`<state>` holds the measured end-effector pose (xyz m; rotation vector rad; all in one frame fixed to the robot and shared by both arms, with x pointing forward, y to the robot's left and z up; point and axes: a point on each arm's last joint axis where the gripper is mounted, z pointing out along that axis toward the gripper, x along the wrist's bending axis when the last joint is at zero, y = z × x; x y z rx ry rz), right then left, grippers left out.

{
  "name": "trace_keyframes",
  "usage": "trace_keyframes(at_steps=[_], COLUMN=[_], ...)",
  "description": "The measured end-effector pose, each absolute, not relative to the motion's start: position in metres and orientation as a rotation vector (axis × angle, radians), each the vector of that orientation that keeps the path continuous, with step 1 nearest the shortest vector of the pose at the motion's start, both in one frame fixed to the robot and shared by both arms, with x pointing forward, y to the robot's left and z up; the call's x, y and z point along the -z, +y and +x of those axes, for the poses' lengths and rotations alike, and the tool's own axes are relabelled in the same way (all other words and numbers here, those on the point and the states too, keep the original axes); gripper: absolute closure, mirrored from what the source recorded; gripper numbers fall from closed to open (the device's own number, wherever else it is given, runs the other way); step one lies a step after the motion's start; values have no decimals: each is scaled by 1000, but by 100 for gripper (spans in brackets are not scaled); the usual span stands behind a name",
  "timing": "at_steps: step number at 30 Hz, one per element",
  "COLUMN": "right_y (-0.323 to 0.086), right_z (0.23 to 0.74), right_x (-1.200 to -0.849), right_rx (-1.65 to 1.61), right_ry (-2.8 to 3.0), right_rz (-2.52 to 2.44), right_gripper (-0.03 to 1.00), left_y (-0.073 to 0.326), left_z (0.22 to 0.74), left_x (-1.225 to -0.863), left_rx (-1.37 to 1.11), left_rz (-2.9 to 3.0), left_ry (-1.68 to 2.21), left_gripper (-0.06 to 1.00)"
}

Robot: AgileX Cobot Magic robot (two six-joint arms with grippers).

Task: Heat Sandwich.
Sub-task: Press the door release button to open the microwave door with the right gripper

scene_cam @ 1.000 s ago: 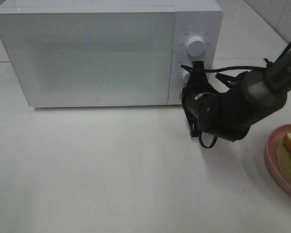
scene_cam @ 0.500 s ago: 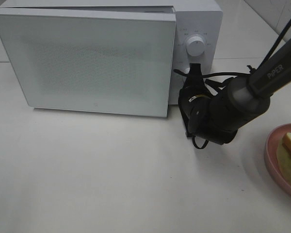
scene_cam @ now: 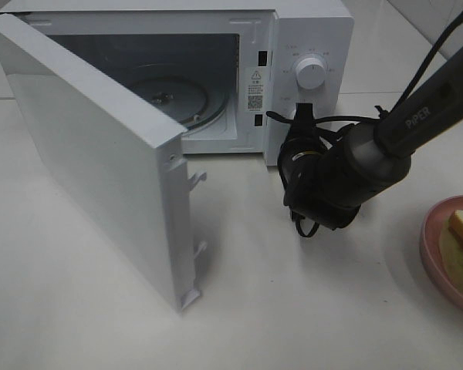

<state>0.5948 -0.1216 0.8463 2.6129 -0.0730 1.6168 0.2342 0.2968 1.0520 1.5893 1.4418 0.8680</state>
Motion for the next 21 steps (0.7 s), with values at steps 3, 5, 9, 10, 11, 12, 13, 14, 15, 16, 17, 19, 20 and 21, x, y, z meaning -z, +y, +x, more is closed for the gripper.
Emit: trace_keyframes(at_steps=[3,5,9,10,11,12,13,14,15,16,17,19,20,21], right_y=[-122,-121,-121,-121,-120,-120,-120,-121,-123,-123,-123,-126,-127,-127], right_z=[595,595,595,595,595,595,595,594,594,594,593,593,593,593], right_x=[-846,-846,-847,-847,-849,-849,-850,-851,-853,-853,-853,-856,-859,-859], right_rx=[-1614,-1613,-1607,-1603,-1596,-1596,-1590,-1586,-1574,-1574,-1563,-1541,-1528,-1528], right_ry=[-78,-79,-76,-73,-67,-67,-67,-64,-51,-51,-37,-3,33,33], right_rz=[2613,2615,2619,2623,2635,2635,2642,2649,2667,2667,2680,2707,2722,2722], right_gripper=[95,95,95,95,95,95,95,95,95,95,95,95,95,95], left_y=[297,297,297,297,297,297,297,297,297,297,297,297,297,297], left_z=[234,234,234,234,234,234,234,234,234,234,234,234,234,234], left_x=[-1052,-1052,-1052,-1052,-1052,-1052,-1052,-1052,-1052,-1052,-1052,-1052,-1052,-1052], left_rx=[-868,-868,-868,-868,-868,-868,-868,-868,-868,-868,-868,-868,-868,-868], left_rz=[1589,1589,1589,1589,1589,1589,1589,1589,1589,1589,1589,1589,1589,1589], left_ry=[1442,1442,1442,1442,1442,1442,1442,1442,1442,1442,1442,1442,1442,1442], left_gripper=[-4,-4,-4,-4,-4,-4,-4,-4,-4,-4,-4,-4,-4,-4])
